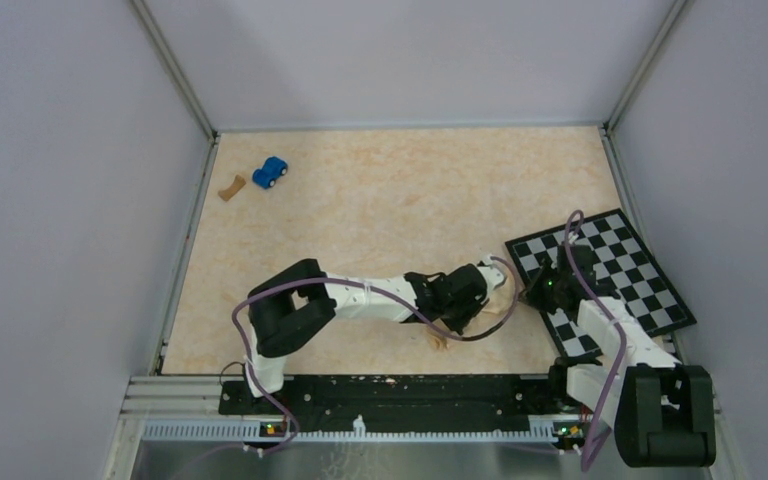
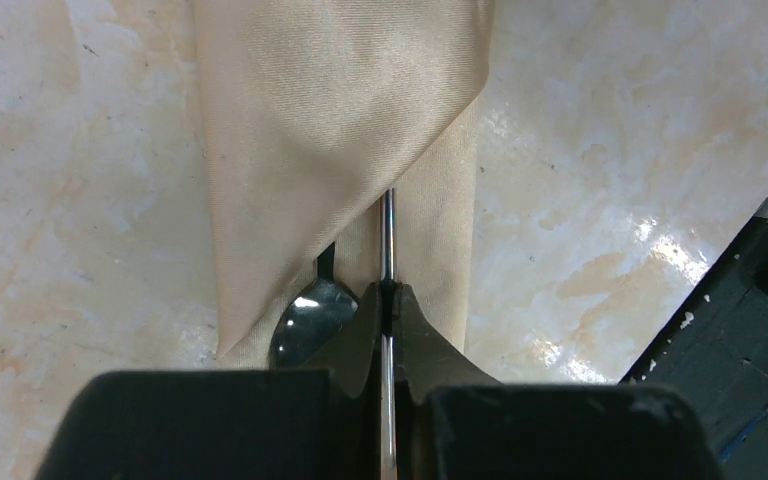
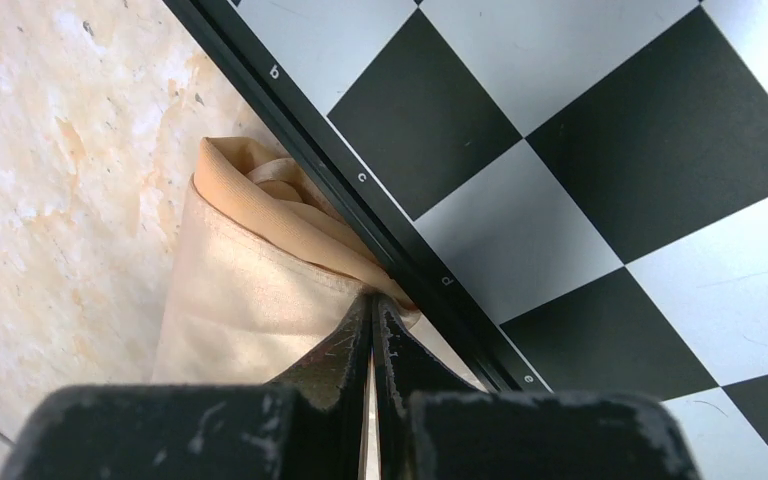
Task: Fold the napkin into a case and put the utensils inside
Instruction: Insert the utensils into the folded napkin.
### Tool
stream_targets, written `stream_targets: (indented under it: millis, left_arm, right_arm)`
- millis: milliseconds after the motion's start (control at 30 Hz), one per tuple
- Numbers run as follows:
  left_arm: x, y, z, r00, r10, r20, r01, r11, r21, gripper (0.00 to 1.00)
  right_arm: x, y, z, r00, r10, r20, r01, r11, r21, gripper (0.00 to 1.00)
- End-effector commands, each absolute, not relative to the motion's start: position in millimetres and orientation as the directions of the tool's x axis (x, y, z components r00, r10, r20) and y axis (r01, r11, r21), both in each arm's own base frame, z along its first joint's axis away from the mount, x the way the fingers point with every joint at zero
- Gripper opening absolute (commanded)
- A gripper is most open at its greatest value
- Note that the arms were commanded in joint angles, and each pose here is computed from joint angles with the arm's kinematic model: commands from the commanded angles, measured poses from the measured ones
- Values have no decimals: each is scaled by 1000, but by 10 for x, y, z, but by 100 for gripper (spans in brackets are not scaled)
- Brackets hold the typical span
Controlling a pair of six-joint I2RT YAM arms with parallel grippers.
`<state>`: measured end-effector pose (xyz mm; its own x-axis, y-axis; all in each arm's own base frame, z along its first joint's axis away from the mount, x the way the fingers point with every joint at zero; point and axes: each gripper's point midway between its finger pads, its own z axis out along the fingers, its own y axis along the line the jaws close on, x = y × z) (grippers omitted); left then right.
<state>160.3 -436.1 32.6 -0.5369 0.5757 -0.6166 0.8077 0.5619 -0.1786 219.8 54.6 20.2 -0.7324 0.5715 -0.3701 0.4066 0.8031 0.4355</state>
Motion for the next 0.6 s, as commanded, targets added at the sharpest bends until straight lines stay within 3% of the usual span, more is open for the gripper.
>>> stream_targets:
  millis: [0,233,500,567]
  left_arm:
    - [1672,-4567,449,-511,539,-669,815,551,-178,0]
    - [1692,-4638,439,-488,559,-670,827,541,-150,1]
    - [1695,-4355,587,-551,551,-626,767,630,-120,48]
    - [1657,-4263,737,-559,526,-641,758,638,-137,53]
  right_arm:
    - [2268,546,220,-723,571,-389,392,803,450,0]
    - [2269,565,224,-726,568,-387,383,802,458,0]
    - [2281,566,226,-728,563,-391,377,805,458,0]
    - [2279,568,221,-729,561,-391,375,806,457,0]
